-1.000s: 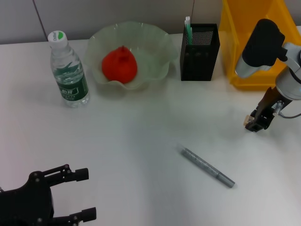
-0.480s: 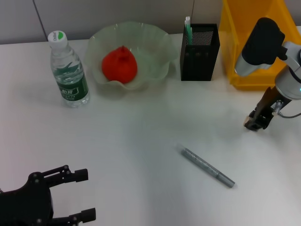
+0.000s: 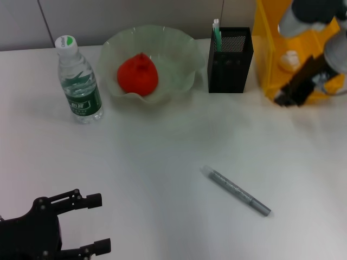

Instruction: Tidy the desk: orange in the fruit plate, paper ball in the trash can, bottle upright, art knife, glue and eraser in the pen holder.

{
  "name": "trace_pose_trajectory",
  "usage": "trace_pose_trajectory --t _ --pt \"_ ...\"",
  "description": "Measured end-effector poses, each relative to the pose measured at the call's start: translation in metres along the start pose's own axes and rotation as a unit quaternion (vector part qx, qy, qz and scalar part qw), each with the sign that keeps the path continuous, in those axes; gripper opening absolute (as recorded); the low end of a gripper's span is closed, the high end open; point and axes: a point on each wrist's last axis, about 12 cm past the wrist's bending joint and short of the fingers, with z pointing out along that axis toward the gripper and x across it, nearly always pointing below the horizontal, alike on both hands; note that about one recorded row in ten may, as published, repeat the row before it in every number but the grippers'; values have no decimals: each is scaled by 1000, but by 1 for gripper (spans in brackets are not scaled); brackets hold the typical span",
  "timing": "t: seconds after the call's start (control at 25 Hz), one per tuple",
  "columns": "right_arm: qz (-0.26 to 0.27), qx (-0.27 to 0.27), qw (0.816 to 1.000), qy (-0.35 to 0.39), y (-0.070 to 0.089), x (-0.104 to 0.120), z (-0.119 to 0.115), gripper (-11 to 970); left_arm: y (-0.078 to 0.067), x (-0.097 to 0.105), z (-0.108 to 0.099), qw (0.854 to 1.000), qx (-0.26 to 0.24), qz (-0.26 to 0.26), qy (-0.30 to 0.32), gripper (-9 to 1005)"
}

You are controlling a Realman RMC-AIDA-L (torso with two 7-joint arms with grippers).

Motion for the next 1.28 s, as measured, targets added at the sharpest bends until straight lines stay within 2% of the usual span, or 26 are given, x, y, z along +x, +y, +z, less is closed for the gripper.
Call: trace_pose_trajectory --t 0.2,0.32,0.44,0.68,0.96,1.28 --pt "0 49 995 -92 -8 -25 -33 255 0 0 0 1000 0 0 0 802" --pt "3 65 991 -115 -13 -30 -33 259 1 -1 0 1000 0 1 -1 802" --pt "3 91 986 -142 -20 -36 -22 262 0 -1 0 1000 0 2 -1 802" --pt "2 79 979 -188 -24 -38 -6 269 1 -1 0 1000 0 1 -1 802" --pt "10 83 980 -182 -29 -36 24 277 1 -1 1 1000 0 0 -1 802" --pt "27 87 977 -193 -33 -32 30 287 1 -1 1 1000 -1 -8 -1 802"
